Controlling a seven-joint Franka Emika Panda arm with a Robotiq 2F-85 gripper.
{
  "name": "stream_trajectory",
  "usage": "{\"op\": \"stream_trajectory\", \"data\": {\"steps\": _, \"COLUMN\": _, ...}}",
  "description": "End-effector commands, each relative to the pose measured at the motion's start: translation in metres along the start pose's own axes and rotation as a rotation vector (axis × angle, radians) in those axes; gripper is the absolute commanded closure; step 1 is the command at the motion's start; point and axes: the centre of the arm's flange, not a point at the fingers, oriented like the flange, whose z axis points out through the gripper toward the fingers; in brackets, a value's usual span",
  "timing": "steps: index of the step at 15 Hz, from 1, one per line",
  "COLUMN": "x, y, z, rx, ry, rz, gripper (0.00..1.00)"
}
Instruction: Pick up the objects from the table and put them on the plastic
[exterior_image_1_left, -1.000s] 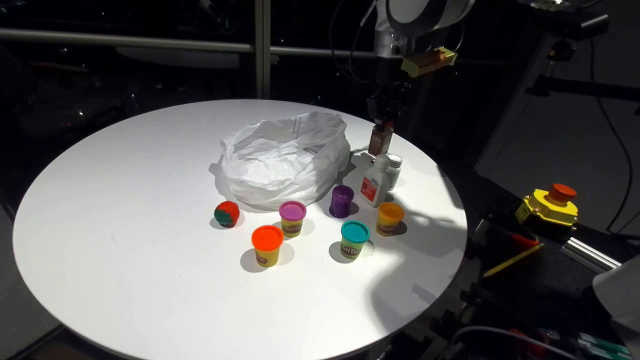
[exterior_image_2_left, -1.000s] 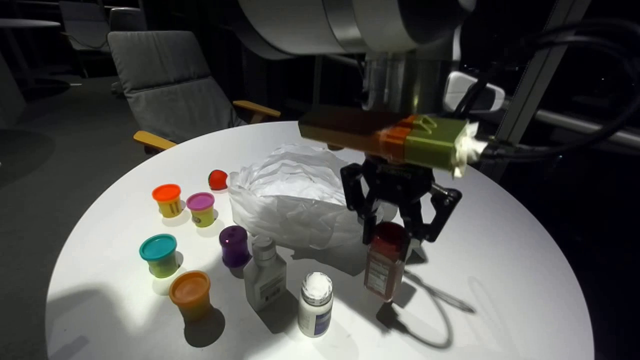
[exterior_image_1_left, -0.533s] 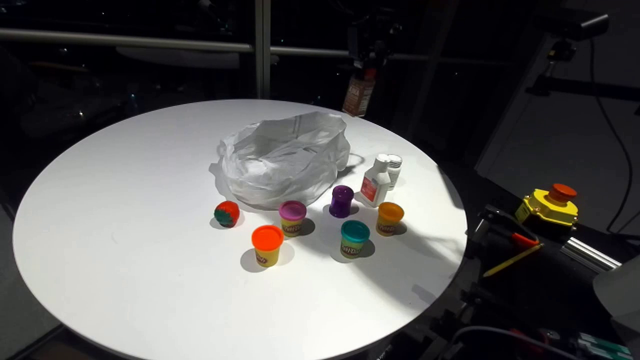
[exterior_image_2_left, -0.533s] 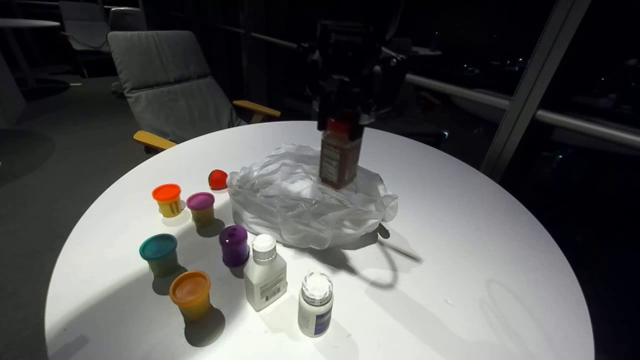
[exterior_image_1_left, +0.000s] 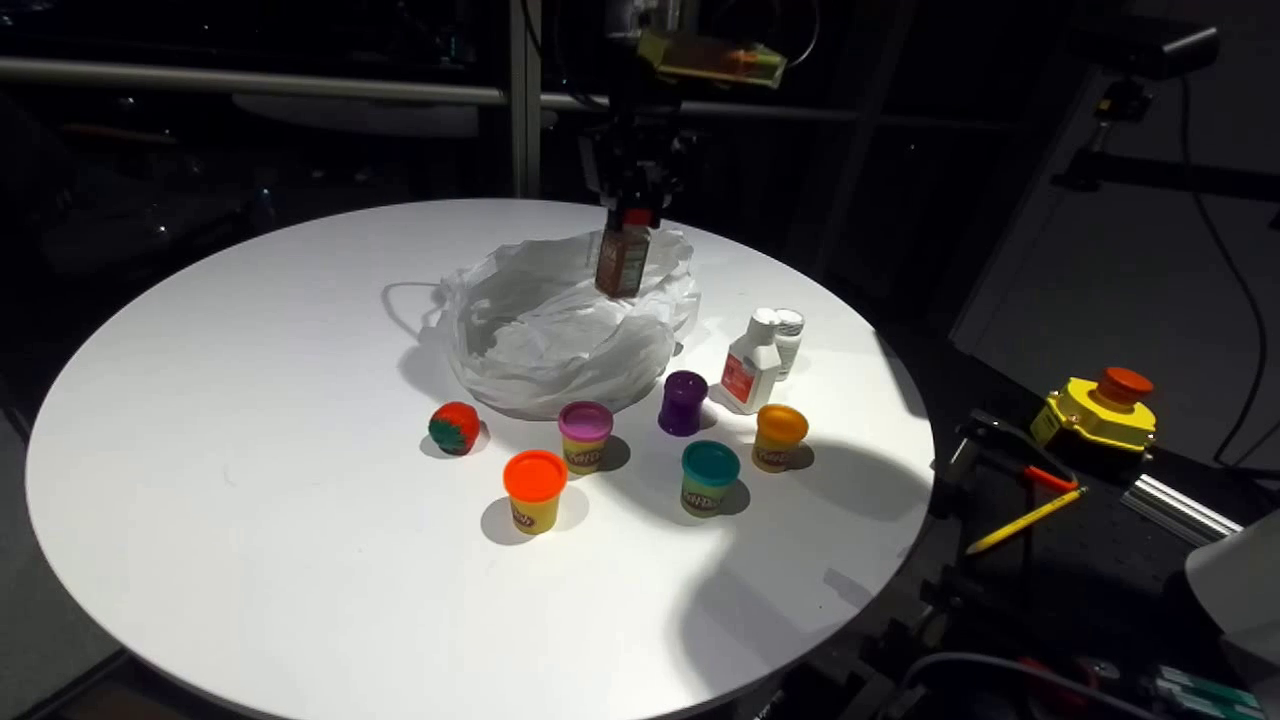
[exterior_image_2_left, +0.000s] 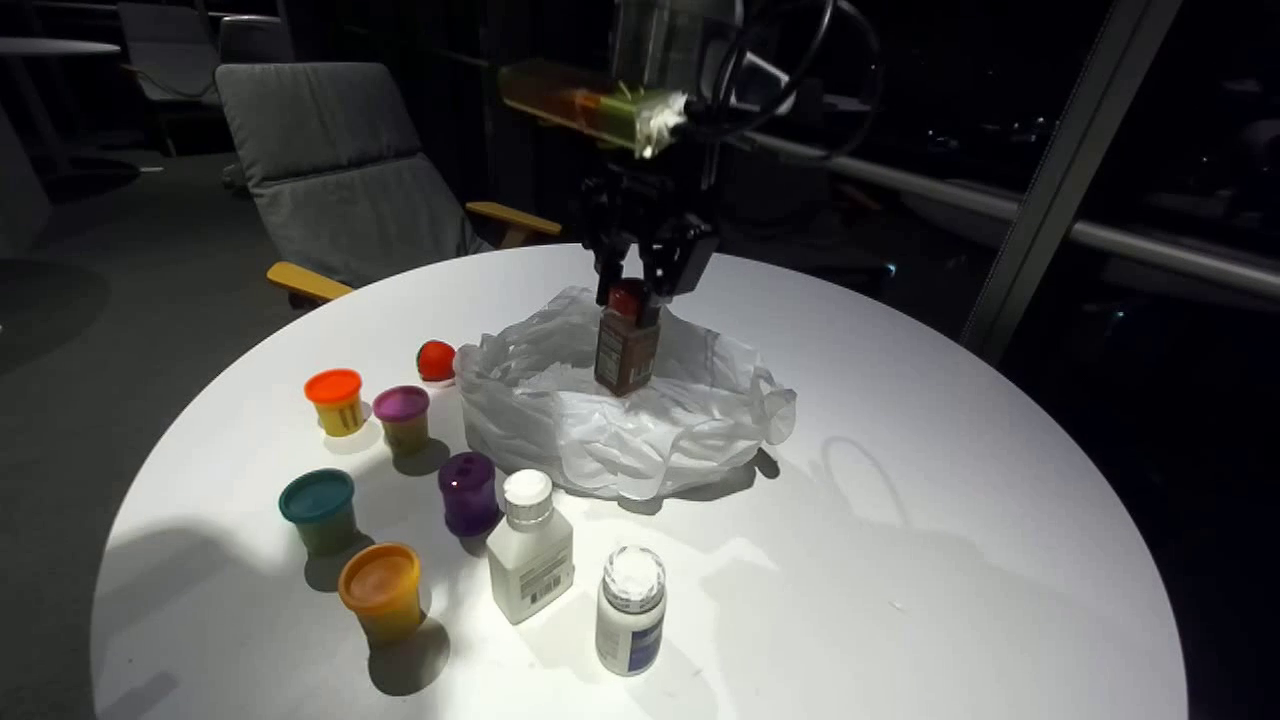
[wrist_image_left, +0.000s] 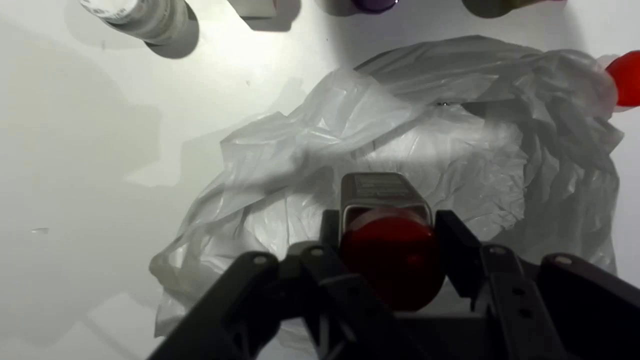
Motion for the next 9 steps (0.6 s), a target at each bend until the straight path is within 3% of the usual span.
{"op": "stream_trajectory", "data": {"steps": 1, "x": 0.07, "y": -0.02, "z": 0.037, "rx": 0.022, "ry": 0.017, "rz": 0.073, "gripper": 0.74}}
{"op": "stream_trajectory", "data": {"steps": 8, "x": 0.103, "y": -0.029, "z": 0.051, "rx": 0.013, "ry": 0.057, "rz": 0.118, "gripper": 0.74}}
{"op": "stream_trajectory", "data": {"steps": 9, "x": 0.104, "y": -0.032, "z": 0.05, "rx": 0.014, "ry": 0.059, "rz": 0.119, "gripper": 0.63}}
